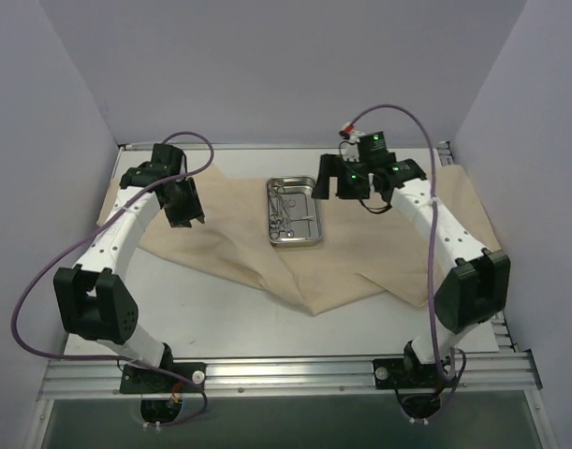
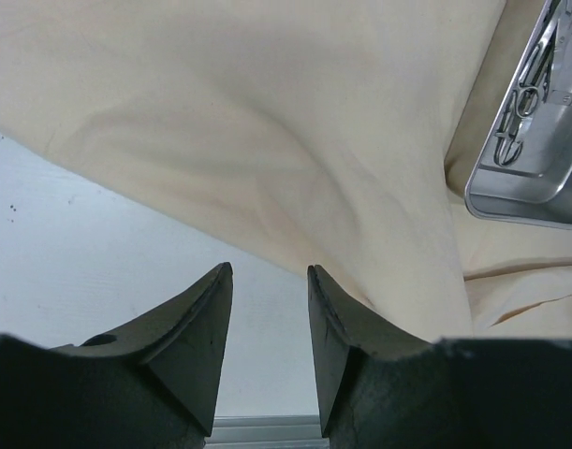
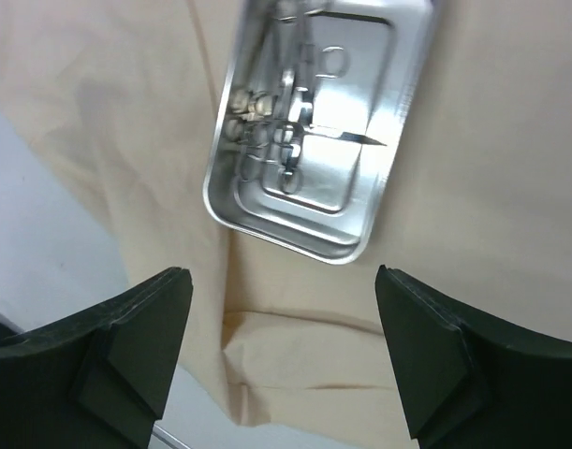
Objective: Open and lay out the surgical kit
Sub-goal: Open the surgical kit at the center of the board.
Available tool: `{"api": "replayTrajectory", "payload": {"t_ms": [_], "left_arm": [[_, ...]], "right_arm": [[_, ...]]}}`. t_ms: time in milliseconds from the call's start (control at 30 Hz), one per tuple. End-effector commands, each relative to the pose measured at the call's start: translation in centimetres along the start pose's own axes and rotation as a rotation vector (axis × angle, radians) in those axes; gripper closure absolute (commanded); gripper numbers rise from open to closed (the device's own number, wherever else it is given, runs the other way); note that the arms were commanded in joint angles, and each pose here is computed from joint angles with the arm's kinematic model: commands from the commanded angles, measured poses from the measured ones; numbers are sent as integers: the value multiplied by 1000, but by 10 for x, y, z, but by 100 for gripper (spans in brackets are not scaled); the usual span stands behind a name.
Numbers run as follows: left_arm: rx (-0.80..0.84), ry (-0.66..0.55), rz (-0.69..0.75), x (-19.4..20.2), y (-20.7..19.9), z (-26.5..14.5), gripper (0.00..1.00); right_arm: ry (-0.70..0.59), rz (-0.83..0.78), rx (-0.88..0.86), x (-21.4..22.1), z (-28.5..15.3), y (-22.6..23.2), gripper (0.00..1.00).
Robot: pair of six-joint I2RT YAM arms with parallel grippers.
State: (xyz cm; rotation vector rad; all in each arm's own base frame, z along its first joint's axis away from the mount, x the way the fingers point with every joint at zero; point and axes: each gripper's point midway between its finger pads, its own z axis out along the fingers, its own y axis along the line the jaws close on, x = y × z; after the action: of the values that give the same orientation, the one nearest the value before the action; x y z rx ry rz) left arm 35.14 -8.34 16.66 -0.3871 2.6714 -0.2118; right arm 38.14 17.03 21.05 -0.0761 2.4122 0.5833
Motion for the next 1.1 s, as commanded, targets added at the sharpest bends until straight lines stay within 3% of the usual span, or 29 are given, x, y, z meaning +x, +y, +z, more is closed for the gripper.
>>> {"api": "replayTrajectory", "payload": {"t_ms": [0, 167, 267, 367, 633, 1067], "left_arm": [[-3, -79, -92, -1, 8, -31, 53], [-57, -36, -182, 13, 28, -27, 53], [-65, -27, -218, 13, 34, -33, 54], [-90, -49, -239, 12, 42, -44, 54], [-93, -74, -268, 17, 50, -57, 54], [-78, -45, -278, 21, 46, -59, 53]], "right_arm": [[-58, -235, -161, -21, 36, 67, 20], [-67, -334, -242, -30, 103, 138, 28], [17, -339, -256, -17, 145, 165, 43], [127, -352, -265, 8, 171, 179, 43], [246, -379, -330, 64, 200, 194, 21], [290, -401, -271, 104, 248, 196, 29]]}}
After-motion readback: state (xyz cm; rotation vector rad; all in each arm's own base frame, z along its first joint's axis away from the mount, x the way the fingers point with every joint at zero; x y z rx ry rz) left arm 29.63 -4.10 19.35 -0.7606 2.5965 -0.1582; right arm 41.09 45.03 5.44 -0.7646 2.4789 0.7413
